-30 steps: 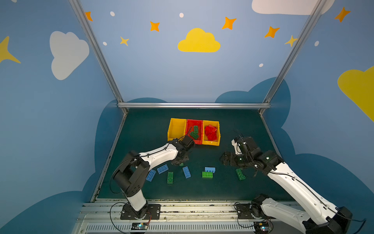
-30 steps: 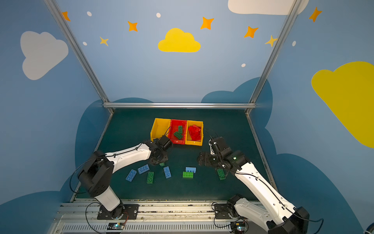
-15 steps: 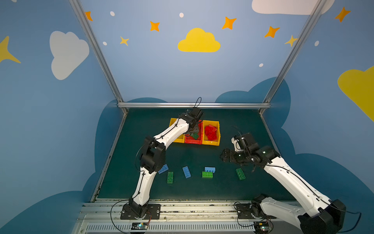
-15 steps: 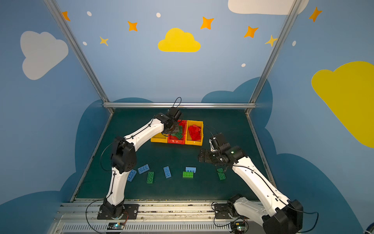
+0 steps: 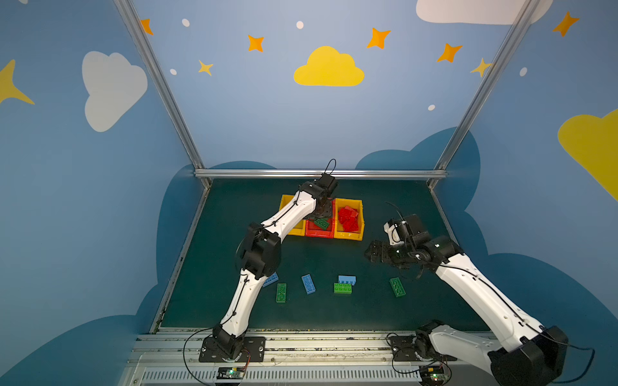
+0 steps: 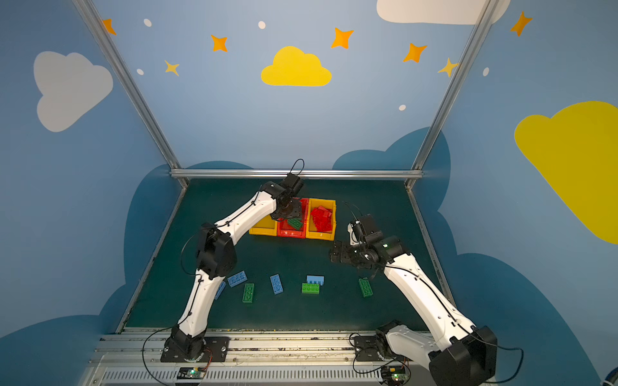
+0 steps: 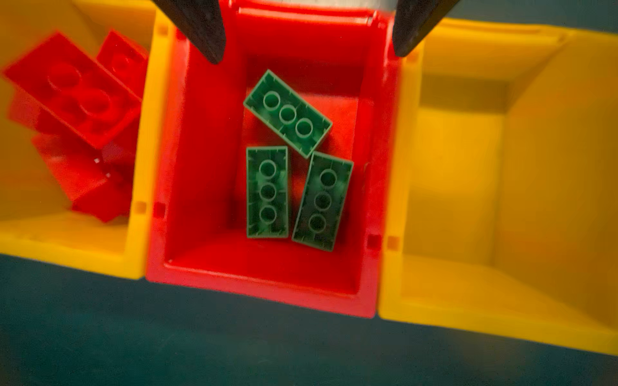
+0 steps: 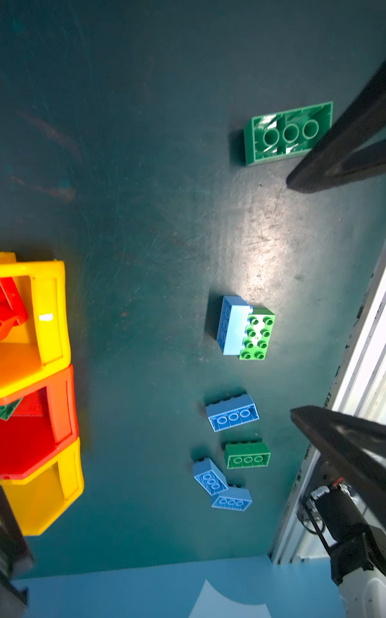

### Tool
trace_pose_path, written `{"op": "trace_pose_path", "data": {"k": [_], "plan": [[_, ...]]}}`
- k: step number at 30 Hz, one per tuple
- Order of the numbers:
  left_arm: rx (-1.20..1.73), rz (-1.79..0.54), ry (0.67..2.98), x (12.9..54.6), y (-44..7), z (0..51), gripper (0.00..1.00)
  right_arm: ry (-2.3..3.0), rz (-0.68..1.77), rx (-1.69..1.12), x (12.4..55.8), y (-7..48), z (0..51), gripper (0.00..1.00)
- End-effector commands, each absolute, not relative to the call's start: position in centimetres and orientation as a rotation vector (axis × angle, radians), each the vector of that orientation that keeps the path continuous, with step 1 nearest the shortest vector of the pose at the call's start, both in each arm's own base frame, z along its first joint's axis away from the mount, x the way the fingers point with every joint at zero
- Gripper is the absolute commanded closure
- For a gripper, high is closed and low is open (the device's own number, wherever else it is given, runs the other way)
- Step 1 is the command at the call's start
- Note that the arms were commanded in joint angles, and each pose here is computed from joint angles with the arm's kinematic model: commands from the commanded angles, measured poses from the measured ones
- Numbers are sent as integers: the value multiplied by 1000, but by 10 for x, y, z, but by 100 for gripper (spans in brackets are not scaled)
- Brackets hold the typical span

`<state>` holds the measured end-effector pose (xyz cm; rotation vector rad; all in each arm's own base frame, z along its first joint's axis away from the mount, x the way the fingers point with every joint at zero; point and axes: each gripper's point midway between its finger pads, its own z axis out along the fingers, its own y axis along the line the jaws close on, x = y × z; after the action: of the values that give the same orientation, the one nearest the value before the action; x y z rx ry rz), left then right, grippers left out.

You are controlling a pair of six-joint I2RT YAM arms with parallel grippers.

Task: Sort the legos into containers by color
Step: 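Lower the left gripper onto a green brick near the blue bricks and grasp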

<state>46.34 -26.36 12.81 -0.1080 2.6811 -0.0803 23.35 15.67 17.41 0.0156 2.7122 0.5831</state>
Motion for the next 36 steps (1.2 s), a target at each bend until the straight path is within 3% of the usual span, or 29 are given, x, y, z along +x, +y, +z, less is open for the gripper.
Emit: {"op": "trace_pose_path", "data": {"k": [1,6,12,15,36], "plan": [[-132,-118,2580,440,-245,178,22,2696,667,-14,233,169,179,3],[-213,-102,2596,364,-195,169,22,2690,693,-48,221,178,181,3],[-322,-87,2677,268,-146,113,22,2729,675,-96,204,193,170,3],[-365,-145,2693,239,-137,91,22,2735,658,-108,199,200,167,3],[-352,-167,2837,181,-138,24,27,2748,500,-185,183,222,162,3]]}}
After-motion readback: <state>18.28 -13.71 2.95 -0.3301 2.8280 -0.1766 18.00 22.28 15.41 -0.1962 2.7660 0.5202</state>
